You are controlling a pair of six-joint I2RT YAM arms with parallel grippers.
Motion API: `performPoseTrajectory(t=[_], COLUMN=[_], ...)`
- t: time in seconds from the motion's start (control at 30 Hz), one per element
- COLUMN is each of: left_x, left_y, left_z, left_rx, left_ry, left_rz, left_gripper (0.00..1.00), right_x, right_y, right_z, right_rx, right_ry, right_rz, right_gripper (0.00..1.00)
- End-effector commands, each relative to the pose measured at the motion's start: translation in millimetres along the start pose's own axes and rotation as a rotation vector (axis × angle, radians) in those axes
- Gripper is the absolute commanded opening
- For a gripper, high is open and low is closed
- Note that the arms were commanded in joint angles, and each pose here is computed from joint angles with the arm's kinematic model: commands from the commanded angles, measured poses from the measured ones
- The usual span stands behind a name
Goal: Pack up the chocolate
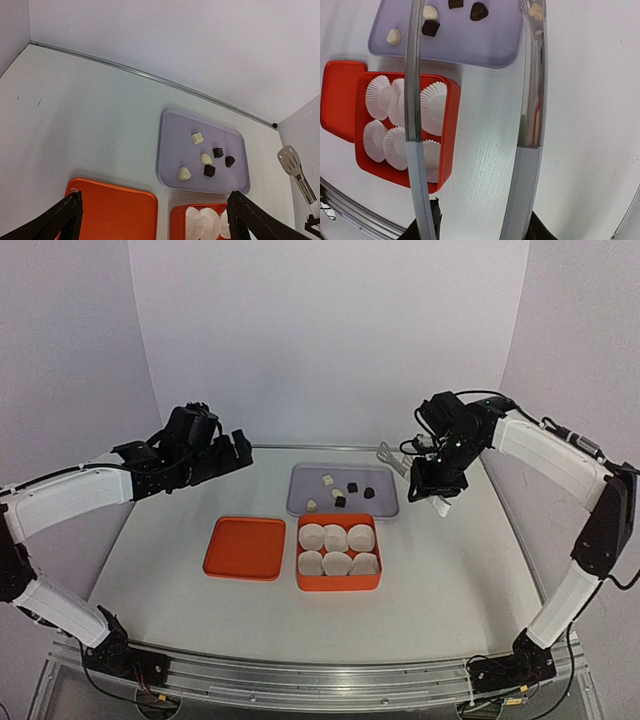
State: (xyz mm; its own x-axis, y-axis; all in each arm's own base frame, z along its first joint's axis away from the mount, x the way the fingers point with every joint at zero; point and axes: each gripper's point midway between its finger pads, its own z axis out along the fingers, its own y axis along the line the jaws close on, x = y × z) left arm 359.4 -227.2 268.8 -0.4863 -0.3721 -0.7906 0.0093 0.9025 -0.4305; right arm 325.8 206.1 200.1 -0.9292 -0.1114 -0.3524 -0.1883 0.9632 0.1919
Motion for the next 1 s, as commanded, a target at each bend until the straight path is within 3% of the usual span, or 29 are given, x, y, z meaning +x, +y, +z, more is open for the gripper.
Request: performPoseTrajectory(t=[0.0, 0.3, 0.97], left_x=[-10, 4, 15], left_y=[36, 73, 93], left_z=[23, 55, 70], left_rx=[-0.095, -0.232, -0.269], left_ry=[0.05, 0.107, 0.15], left_rz=[0.004, 0.036, 0.001], left_gripper=[1.0, 1.0, 1.0], right_x=[5, -36, -39], right_y=[-21, -45, -41], right_z=[9, 57, 119], right_rx=[0.153, 0.366, 0.345], right_ry=[0.133, 0.188, 0.299], right_rz=[-0.199, -0.42, -0.485], right_gripper=[0.44, 0.45, 0.4])
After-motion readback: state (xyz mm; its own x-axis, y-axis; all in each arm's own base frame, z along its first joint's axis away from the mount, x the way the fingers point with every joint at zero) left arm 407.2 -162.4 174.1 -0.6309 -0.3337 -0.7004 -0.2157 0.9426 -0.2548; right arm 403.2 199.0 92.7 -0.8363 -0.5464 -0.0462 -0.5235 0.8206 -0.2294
